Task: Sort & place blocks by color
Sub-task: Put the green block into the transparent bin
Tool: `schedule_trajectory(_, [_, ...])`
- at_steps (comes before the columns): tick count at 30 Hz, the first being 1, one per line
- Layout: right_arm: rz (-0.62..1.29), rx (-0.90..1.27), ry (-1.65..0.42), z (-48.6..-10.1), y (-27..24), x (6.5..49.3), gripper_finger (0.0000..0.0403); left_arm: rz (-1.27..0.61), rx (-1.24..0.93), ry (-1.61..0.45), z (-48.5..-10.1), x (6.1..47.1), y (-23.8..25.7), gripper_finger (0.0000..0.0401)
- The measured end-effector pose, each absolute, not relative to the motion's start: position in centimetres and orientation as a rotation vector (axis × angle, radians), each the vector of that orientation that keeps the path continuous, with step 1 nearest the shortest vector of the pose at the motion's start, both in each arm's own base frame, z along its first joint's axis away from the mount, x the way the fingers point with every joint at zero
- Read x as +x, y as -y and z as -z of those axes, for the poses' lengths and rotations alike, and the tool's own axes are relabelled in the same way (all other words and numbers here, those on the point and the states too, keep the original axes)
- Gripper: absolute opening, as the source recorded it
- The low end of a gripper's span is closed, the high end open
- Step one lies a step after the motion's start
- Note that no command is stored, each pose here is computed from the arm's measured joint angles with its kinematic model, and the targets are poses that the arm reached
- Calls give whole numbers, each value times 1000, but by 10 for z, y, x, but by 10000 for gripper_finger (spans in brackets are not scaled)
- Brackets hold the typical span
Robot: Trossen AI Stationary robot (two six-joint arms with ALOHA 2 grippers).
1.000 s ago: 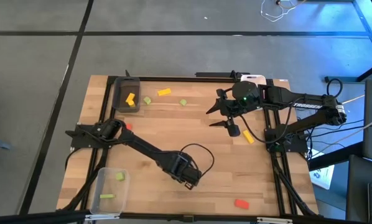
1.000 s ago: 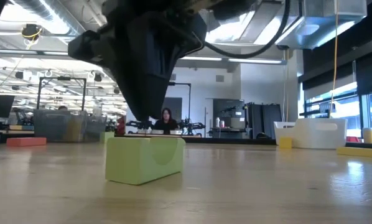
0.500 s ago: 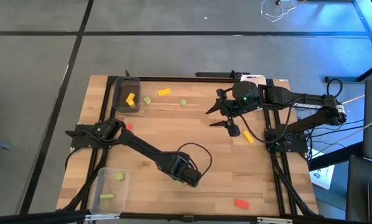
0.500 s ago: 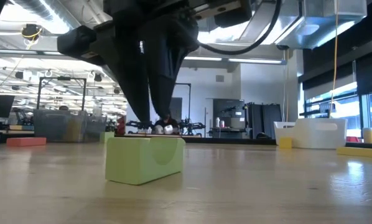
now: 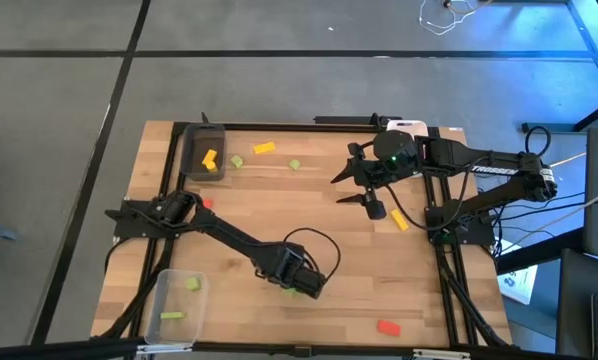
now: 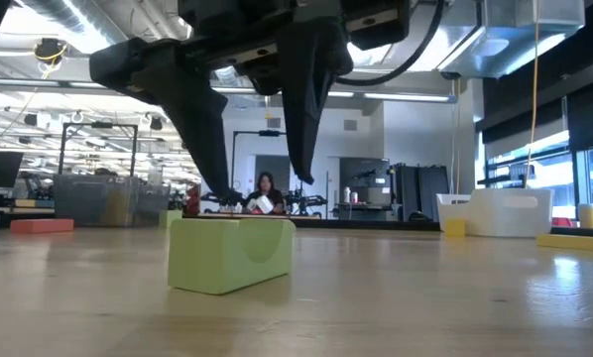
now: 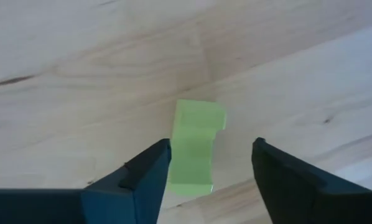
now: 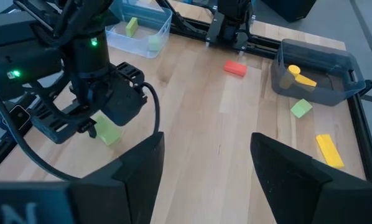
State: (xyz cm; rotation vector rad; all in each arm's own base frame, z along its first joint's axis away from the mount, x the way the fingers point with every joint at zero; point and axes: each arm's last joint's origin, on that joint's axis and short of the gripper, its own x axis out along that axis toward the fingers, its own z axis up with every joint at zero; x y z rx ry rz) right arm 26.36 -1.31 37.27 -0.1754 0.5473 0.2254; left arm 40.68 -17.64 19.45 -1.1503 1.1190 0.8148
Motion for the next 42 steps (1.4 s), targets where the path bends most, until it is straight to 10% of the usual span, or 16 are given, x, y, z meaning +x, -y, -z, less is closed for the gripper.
schedule_trajectory(42, [-225, -176, -544, -373, 13, 264, 239, -765, -1045, -1212, -150, 414, 191, 234])
